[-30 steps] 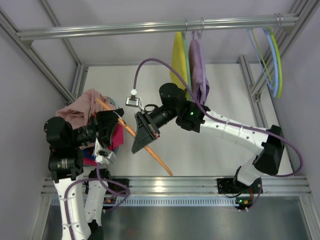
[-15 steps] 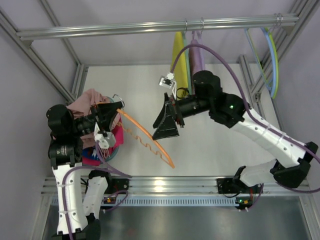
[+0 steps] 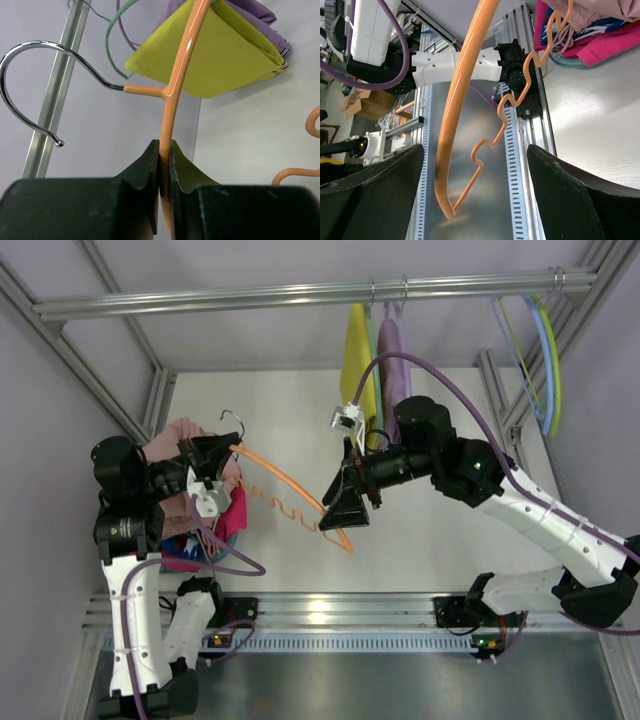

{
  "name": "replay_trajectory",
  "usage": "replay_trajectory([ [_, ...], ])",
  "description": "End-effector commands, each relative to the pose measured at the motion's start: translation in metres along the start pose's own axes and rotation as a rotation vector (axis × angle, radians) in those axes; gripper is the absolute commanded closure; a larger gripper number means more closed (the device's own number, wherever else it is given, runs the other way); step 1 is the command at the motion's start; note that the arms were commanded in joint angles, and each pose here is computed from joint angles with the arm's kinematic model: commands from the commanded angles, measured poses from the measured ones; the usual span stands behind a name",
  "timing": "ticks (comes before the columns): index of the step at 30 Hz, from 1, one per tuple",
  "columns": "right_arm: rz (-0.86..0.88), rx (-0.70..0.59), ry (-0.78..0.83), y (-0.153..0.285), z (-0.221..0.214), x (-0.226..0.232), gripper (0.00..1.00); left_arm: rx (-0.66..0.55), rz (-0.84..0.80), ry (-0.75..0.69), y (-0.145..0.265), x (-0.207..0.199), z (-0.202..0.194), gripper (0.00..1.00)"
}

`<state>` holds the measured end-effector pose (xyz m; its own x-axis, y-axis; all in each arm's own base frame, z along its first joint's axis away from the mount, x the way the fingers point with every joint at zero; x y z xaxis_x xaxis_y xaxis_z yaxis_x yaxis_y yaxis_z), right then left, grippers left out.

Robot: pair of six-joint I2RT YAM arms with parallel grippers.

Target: Remove the trousers from the hanger

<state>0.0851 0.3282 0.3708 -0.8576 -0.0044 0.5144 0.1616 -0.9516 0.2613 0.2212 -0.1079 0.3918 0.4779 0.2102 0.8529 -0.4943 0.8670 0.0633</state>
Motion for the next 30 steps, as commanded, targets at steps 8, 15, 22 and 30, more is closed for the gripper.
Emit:
replay_trajectory([
  [8,0.154,0.008,-0.052,-0.019,0.007,0.024,0.4,0.006,0.018,-0.044,0.001,0.01,0.005,1.0],
  [15,0.19,0.03,-0.084,-0.018,0.001,0.029,0.87,0.013,0.016,-0.059,0.001,0.006,0.001,1.0],
  [22,0.195,-0.038,-0.138,0.001,0.022,0.021,1.0,-0.007,0.011,0.013,0.0,0.007,0.006,0.64],
  [30,0.158,-0.127,0.07,0.048,0.04,0.044,1.0,-0.049,0.027,0.15,0.004,0.027,0.037,0.05],
])
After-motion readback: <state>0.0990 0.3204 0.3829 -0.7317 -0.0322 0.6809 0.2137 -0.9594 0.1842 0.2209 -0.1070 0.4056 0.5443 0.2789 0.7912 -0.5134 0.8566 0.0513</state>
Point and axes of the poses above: each gripper's point midway between its finger pads, its own y axis back along the fingers, its own x axis along the line the jaws close on, z = x × y, the point moved 1 cm from there along y, back along the fingers, and after that the axes turned 5 degrees about y, right-handed, at the moved point
